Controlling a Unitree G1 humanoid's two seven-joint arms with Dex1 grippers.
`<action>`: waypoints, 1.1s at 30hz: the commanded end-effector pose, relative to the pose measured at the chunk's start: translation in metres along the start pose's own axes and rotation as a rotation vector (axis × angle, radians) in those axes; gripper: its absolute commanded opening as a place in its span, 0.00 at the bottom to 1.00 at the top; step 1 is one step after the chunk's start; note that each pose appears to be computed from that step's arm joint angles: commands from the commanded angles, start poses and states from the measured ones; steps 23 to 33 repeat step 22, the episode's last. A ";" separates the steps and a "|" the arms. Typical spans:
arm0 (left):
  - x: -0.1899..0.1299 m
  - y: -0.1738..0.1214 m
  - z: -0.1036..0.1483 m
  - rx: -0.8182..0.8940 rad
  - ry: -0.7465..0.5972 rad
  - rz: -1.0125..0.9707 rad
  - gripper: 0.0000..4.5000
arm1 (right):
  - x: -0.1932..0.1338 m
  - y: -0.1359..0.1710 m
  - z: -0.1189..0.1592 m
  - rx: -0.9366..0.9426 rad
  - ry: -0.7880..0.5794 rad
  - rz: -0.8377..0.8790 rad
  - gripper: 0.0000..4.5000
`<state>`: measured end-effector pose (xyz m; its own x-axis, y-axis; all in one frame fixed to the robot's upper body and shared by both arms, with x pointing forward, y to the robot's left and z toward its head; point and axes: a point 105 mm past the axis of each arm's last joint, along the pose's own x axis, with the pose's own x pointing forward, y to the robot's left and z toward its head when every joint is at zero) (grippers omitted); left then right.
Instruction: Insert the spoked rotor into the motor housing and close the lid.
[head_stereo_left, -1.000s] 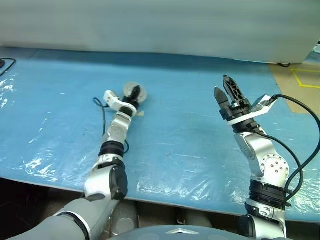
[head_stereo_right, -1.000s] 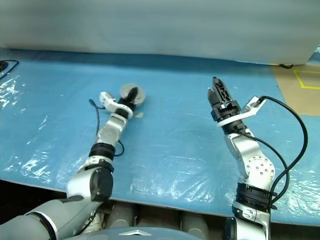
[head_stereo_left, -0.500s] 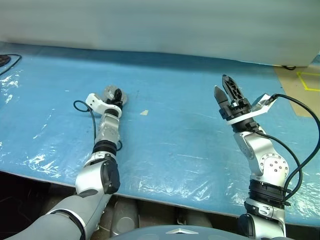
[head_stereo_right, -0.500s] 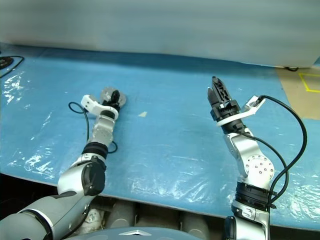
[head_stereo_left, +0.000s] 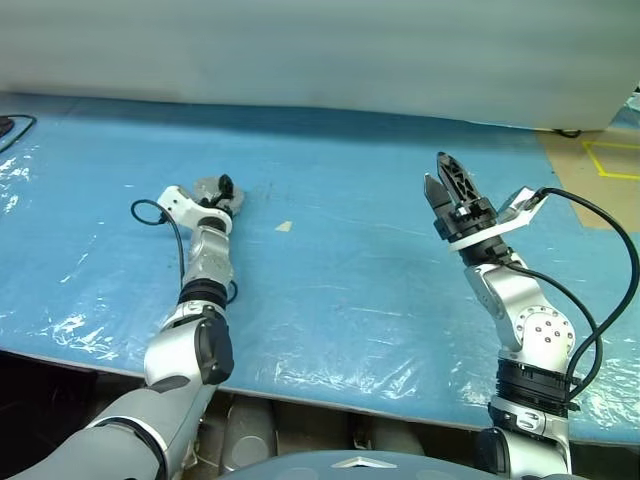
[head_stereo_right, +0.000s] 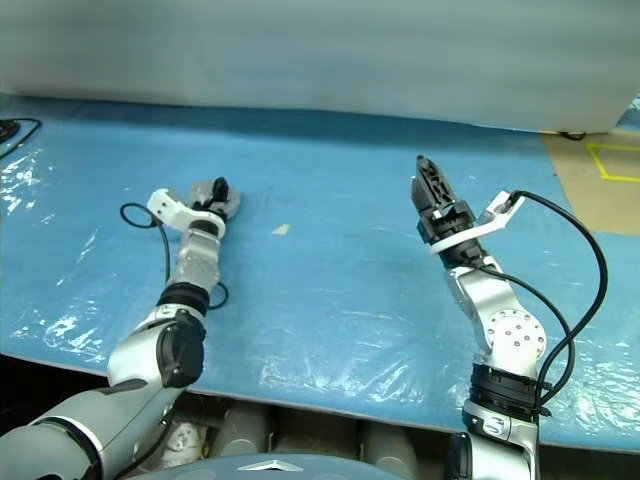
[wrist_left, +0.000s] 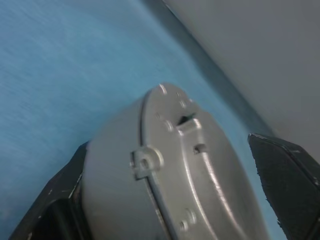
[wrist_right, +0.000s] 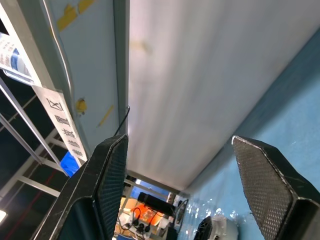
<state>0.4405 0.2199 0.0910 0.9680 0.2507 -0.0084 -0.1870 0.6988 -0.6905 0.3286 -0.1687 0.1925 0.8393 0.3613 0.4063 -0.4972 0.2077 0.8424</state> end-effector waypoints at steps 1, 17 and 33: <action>0.001 0.014 0.024 0.102 -0.083 0.052 0.99 | 0.004 0.008 -0.001 -0.041 0.010 0.031 0.78; -0.016 0.014 0.074 0.318 -0.273 -0.068 0.99 | 0.055 -0.019 -0.040 -0.273 0.181 -0.017 0.78; -0.048 -0.045 0.075 0.369 -0.282 -0.452 0.99 | 0.071 -0.021 -0.056 -0.542 0.308 0.020 0.78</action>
